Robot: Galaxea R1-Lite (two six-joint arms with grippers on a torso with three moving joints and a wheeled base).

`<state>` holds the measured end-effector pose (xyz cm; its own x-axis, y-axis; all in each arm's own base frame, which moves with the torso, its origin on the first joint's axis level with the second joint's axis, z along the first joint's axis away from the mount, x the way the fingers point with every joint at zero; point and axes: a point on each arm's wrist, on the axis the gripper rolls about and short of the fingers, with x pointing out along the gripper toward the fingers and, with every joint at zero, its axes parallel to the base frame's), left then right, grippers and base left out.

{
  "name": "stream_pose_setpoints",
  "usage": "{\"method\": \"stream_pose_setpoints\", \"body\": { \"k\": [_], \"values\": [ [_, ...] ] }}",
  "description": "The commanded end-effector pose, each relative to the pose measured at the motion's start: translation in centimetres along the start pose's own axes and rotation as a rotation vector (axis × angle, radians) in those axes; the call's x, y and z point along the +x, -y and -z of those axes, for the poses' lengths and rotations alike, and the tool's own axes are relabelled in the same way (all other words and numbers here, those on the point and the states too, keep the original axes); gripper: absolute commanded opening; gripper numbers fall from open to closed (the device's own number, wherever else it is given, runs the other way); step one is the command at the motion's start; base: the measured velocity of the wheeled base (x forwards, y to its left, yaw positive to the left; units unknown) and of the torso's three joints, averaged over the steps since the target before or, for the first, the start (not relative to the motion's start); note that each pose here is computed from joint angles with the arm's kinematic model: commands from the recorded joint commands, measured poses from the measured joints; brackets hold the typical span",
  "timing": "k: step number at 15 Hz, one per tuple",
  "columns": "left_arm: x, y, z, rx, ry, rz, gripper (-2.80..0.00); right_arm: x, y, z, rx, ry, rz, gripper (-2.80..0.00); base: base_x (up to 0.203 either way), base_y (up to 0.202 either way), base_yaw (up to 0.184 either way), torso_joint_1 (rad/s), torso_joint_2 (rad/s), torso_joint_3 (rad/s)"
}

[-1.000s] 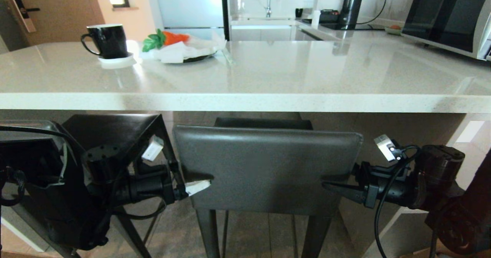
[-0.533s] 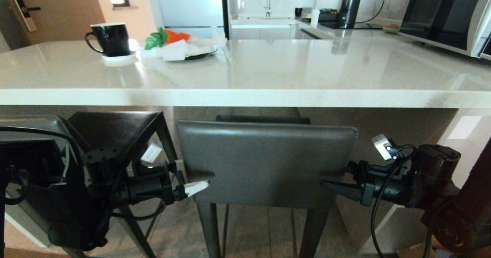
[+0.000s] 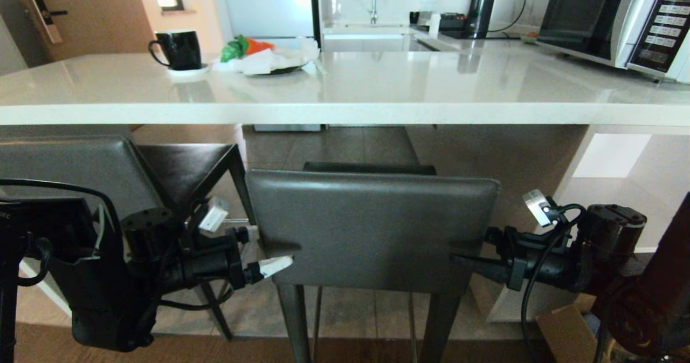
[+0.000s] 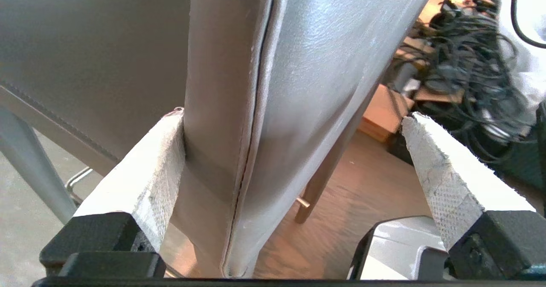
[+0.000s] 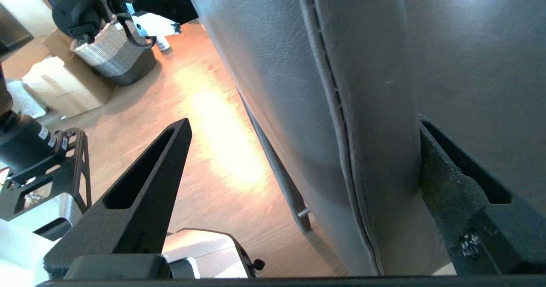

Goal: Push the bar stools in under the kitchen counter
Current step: Pull the gray chair out from under the dining table

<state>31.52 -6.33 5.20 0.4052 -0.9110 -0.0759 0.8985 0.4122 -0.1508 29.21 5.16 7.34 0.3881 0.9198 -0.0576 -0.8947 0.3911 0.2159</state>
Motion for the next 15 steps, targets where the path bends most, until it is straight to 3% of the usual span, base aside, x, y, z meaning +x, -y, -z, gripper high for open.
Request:
{"method": "stream_pose_setpoints", "body": {
  "k": [1, 15],
  "values": [
    [-0.1, -0.1, 0.3, -0.009, -0.004, 0.001, 0.00, 0.0, 0.1, 0.1, 0.002, -0.001, -0.006, 0.00, -0.189, 0.000, -0.004, -0.002, 0.00, 0.007],
    [0.1, 1.4, -0.1, -0.005, -0.008, 0.030, 0.00, -0.1, -0.2, 0.2, 0.002, -0.005, -0.008, 0.00, -0.193, 0.000, -0.001, 0.002, 0.00, 0.002]
  ]
}}
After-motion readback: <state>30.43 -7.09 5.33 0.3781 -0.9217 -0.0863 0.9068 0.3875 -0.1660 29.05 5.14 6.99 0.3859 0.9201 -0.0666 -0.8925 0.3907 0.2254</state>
